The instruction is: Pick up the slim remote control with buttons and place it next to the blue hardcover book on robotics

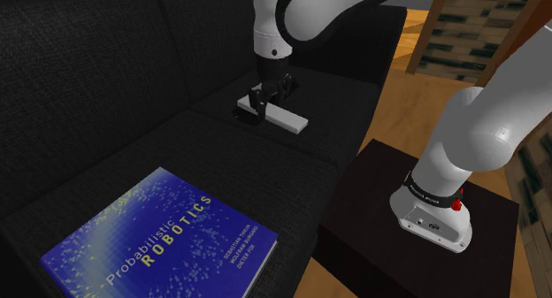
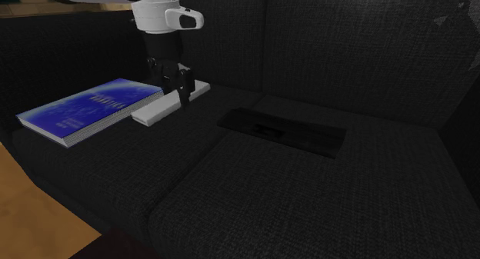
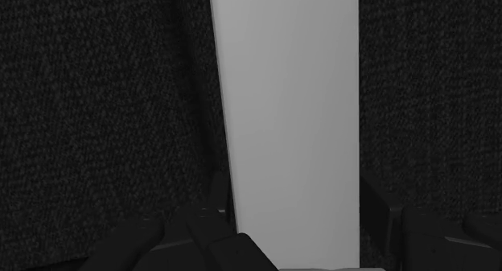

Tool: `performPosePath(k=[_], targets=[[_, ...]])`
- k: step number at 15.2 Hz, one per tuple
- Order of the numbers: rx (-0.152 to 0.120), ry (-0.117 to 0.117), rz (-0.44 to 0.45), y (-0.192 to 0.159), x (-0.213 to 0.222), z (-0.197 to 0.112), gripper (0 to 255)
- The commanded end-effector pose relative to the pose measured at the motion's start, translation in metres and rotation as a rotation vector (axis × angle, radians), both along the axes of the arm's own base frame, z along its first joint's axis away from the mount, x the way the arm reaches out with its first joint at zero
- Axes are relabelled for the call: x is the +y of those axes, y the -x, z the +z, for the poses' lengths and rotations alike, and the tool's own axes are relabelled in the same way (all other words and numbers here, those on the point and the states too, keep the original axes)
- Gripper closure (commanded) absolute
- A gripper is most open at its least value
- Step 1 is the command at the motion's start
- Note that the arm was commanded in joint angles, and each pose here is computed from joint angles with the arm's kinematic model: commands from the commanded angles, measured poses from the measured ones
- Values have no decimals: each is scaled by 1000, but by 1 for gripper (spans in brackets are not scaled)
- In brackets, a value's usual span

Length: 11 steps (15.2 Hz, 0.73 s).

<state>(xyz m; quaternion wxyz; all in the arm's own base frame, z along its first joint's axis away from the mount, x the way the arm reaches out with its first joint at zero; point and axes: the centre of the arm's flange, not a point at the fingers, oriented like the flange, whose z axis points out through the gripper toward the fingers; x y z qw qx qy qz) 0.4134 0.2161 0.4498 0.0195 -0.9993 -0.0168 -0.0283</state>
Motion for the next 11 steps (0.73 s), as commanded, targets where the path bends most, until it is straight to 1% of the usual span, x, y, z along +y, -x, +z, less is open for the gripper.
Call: performPosePath(k=[1,11], targets=[[0,-1,-1,3,28,-2,255],[0,-1,-1,12,160,-1,255]])
